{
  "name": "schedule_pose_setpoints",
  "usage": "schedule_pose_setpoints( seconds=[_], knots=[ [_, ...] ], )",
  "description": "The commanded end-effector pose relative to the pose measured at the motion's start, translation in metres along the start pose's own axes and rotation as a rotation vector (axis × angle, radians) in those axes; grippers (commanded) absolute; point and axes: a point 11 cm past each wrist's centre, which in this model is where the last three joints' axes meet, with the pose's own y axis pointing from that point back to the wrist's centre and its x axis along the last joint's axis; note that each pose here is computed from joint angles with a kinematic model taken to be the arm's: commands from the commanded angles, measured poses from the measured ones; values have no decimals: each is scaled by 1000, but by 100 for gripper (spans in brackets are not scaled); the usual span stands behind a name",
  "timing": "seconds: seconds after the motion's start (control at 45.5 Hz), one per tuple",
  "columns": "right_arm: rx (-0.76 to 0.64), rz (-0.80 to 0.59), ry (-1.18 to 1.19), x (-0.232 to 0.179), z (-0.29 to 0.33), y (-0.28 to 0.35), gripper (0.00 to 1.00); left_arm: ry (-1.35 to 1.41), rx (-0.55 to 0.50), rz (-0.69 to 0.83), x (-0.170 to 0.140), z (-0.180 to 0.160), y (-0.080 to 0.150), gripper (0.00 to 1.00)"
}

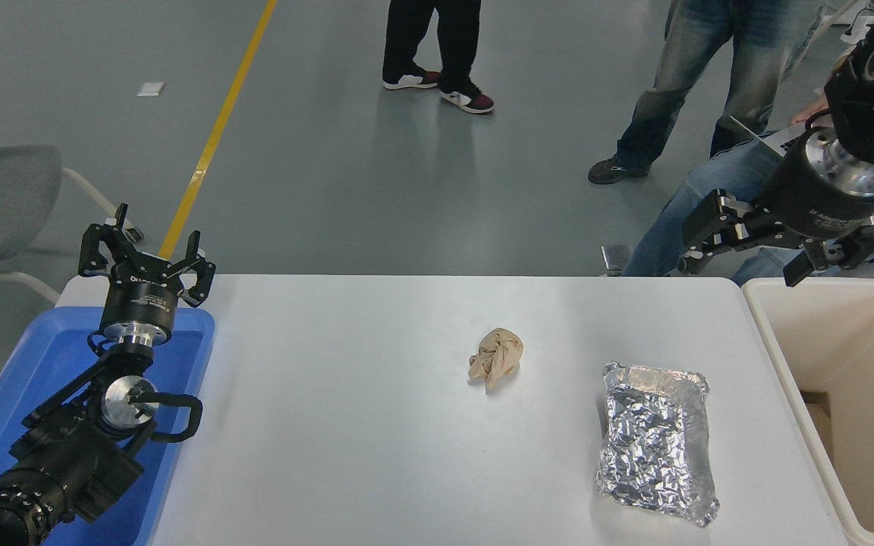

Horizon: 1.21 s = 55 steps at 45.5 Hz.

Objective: Pick up foil plate and place in dustbin

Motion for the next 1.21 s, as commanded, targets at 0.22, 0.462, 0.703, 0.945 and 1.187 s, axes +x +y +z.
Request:
schedule_pose_setpoints(
  seconds=[0.22,0.462,0.703,0.945,1.187],
  knots=[
    [-2,-3,-3,0,1,-1,100,0,0,-1,0,0,0,99],
    [-21,-8,-14,-1,8,-3,100,-2,-1,1,1,1,0,99],
    [-36,-45,-33,-7,16,-17,100,-1,-1,-1,0,1,0,99],
    [-19,-120,-42,-20,11,-43,100,-1,-1,-1,0,1,0,99],
    [-79,-224,15,-43,23,-86,100,-1,-1,-1,0,1,0,99]
  ],
)
